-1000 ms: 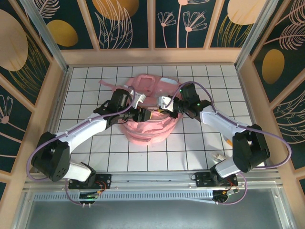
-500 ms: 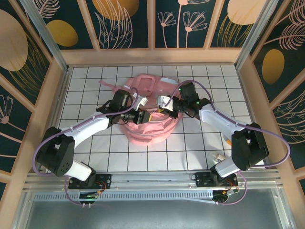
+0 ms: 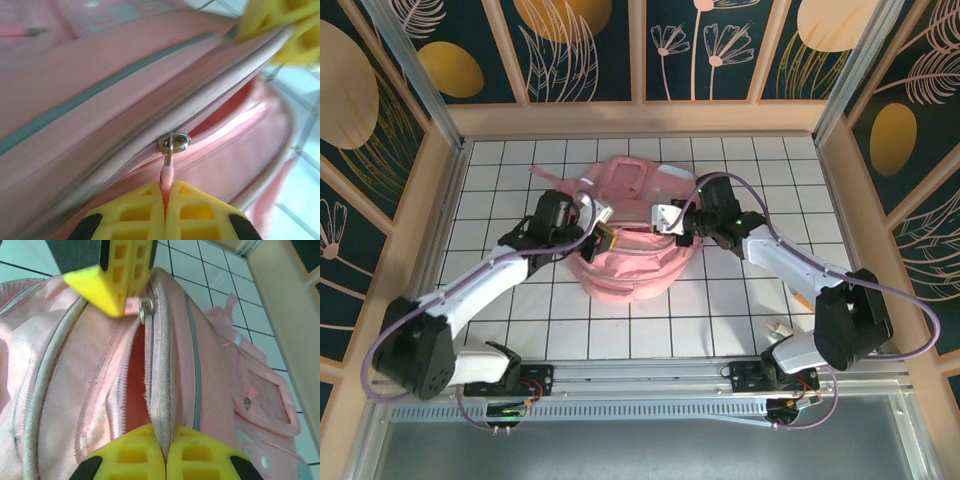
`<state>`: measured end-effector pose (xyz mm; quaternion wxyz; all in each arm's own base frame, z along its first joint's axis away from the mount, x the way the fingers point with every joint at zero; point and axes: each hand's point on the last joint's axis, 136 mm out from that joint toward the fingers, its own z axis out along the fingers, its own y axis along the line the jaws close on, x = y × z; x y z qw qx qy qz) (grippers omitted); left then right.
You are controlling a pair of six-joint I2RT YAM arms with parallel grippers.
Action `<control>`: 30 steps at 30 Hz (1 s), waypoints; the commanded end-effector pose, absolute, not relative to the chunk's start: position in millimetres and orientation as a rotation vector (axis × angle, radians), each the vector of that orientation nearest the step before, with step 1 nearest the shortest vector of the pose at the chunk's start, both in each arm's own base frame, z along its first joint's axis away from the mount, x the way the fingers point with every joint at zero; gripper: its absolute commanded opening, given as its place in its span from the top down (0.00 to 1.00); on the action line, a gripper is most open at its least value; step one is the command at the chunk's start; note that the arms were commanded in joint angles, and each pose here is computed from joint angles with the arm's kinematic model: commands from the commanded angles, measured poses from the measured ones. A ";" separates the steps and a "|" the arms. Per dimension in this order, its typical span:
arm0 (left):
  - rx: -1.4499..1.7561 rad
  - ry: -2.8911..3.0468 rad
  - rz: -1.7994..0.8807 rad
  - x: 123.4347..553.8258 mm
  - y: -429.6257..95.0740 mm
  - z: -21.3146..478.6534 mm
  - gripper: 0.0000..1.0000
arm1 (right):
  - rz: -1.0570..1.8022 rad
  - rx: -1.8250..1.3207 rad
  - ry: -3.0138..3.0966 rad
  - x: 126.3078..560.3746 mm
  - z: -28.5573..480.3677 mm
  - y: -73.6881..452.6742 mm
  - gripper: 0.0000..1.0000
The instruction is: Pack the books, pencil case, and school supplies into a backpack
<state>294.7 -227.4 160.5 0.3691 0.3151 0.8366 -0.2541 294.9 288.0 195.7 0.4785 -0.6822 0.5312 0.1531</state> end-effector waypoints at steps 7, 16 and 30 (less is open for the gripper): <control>0.557 2.190 -0.018 357.2 -105.4 133.9 1.00 | 0.336 -1.771 0.954 256.4 221.3 291.9 1.00; 0.560 2.213 -0.110 400.0 -86.3 118.7 1.00 | 0.387 -1.734 0.853 230.3 240.8 298.0 1.00; 1.166 1.813 -0.440 371.7 -160.5 147.3 1.00 | 0.247 -1.523 1.140 281.3 221.3 303.1 0.66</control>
